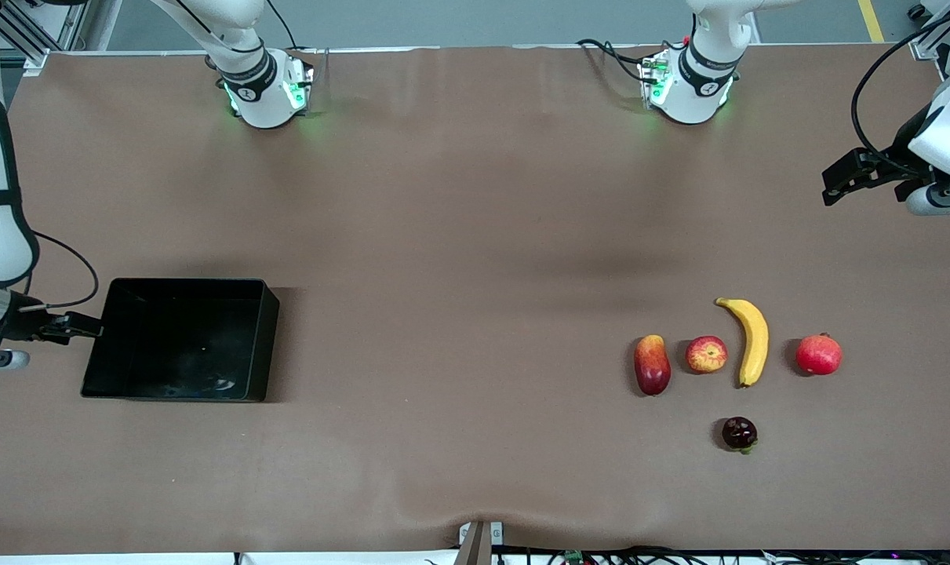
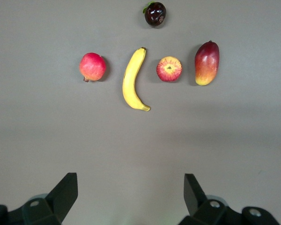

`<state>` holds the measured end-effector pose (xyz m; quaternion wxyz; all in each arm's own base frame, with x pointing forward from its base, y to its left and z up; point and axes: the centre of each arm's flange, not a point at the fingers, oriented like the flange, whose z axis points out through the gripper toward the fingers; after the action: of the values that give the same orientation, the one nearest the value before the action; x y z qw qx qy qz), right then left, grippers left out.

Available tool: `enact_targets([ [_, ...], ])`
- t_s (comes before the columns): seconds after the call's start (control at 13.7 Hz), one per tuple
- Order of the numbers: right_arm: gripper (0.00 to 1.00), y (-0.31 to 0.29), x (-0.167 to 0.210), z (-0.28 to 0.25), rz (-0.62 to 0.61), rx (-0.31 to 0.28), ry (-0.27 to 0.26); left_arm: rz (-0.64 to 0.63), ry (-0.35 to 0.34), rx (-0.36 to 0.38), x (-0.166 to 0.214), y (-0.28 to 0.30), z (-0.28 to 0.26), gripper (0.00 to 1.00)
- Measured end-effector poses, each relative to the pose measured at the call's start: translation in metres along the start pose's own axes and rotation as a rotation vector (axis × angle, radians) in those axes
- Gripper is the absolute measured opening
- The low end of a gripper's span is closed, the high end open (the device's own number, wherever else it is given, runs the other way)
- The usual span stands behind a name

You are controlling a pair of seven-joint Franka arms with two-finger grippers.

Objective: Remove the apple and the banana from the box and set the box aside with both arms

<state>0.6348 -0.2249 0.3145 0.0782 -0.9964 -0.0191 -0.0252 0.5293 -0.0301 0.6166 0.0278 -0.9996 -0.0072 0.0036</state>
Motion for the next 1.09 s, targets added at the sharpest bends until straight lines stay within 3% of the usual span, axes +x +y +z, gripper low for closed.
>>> enact_targets([
  [0.51,1.0,-0.122,0.019,-0.044,0.059,-0.053,-0.096,-0.014,0.006,-0.001,0.001,-0.007,-0.003,1.0],
  [0.73,1.0,-0.173,0.012,-0.075,0.097,-0.057,-0.139,-0.014,0.007,-0.001,0.0,-0.007,-0.003,1.0],
  [1.09,1.0,-0.232,-0.02,-0.157,0.066,-0.061,-0.162,-0.017,0.008,-0.008,0.0,-0.008,-0.004,1.0],
])
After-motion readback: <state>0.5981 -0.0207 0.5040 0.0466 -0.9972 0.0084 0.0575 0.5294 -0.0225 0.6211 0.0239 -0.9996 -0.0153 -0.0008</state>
